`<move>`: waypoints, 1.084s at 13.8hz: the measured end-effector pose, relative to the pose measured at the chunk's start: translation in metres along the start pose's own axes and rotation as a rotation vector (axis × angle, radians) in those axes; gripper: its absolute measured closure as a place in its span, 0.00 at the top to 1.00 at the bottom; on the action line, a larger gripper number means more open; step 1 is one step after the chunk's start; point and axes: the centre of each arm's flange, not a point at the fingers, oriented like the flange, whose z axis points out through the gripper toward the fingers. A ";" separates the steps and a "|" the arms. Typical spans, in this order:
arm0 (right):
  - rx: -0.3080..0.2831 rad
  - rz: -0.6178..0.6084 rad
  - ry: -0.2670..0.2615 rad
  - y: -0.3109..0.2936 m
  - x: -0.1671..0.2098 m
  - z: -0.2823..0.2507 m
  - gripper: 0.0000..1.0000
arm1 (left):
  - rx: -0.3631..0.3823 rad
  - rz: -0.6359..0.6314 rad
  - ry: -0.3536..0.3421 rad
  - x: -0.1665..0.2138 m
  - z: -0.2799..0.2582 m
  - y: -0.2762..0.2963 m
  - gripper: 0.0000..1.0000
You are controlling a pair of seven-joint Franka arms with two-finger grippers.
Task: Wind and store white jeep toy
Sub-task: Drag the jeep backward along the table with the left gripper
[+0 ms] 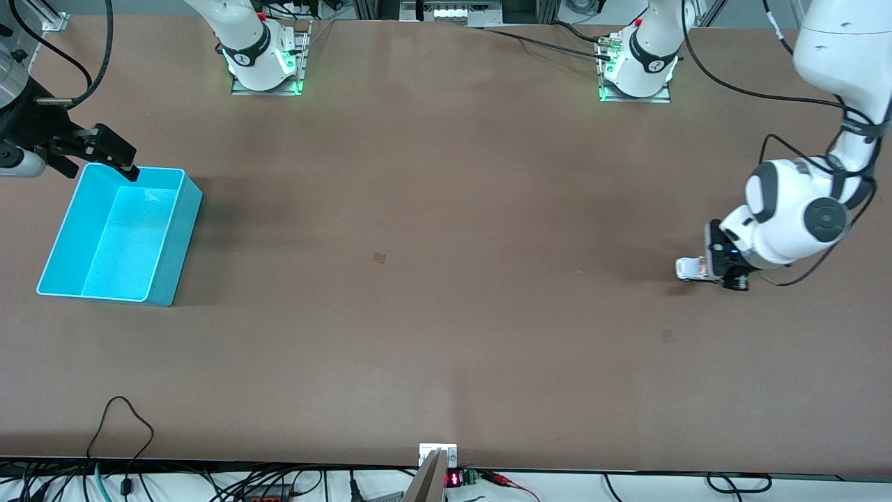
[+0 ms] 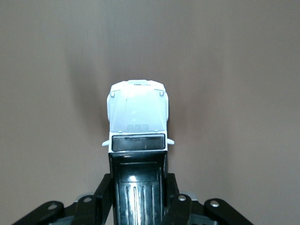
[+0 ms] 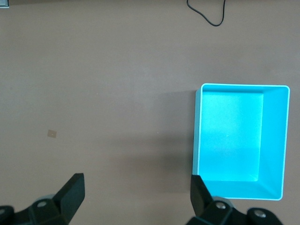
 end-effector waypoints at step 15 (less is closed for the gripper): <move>0.000 0.000 0.000 0.000 0.000 0.000 1.00 | 0.013 0.053 -0.002 -0.084 0.006 0.003 0.49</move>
